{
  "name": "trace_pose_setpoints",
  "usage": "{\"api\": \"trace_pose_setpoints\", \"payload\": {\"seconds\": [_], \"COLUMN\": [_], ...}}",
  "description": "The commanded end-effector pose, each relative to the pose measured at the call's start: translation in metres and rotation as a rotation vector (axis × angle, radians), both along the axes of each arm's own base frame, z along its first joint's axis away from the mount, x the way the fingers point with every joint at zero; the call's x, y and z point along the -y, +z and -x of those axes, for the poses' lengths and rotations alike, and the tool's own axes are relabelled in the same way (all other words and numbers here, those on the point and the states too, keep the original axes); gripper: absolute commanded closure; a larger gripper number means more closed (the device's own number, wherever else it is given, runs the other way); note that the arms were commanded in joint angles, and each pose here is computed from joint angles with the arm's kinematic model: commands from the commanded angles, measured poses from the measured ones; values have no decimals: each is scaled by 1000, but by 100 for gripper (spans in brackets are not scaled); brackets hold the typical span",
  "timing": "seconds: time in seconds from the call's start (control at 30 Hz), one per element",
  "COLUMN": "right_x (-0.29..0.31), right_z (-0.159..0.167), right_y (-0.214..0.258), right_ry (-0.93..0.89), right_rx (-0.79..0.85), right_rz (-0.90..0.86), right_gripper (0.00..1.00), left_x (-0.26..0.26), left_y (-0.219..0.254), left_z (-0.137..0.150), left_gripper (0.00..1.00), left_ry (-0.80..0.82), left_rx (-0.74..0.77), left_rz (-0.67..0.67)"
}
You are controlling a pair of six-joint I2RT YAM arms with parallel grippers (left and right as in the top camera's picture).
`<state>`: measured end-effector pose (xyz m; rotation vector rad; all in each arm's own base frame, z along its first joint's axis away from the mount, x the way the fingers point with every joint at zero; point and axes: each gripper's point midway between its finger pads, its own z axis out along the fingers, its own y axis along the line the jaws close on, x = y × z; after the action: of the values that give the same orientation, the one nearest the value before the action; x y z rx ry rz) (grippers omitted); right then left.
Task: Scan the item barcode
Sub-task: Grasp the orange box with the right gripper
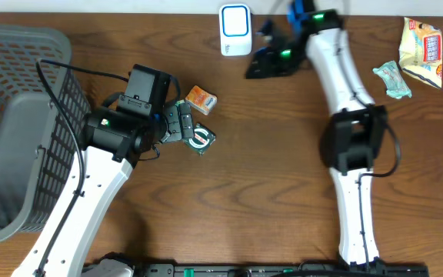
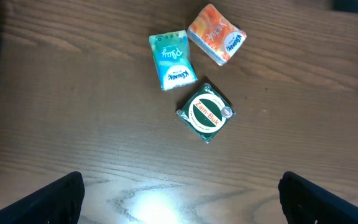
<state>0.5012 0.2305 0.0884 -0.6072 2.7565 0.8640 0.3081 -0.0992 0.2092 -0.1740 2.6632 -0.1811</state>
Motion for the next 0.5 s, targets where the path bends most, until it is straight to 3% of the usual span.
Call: {"api": "trace_pose_setpoints", "payload": {"seconds": [0.0,0.17,0.47], "right_x": [-33,-80,-122], "right_z": [1,5,23], "right_y": [20,6,-30], "right_ry": [57,36,77], "right_rx": [136,200,247], "right_rz": [69,128,185], "right_gripper": [39,47,48], "left_x": [-1,-1,-1], "left_y": [6,6,6], "left_z": [-2,-2,-2], "left_gripper": [2,2,2], "left_ry": [1,1,1], "left_rx": [20,20,20], "left_rz": [-5,-5,-5]}}
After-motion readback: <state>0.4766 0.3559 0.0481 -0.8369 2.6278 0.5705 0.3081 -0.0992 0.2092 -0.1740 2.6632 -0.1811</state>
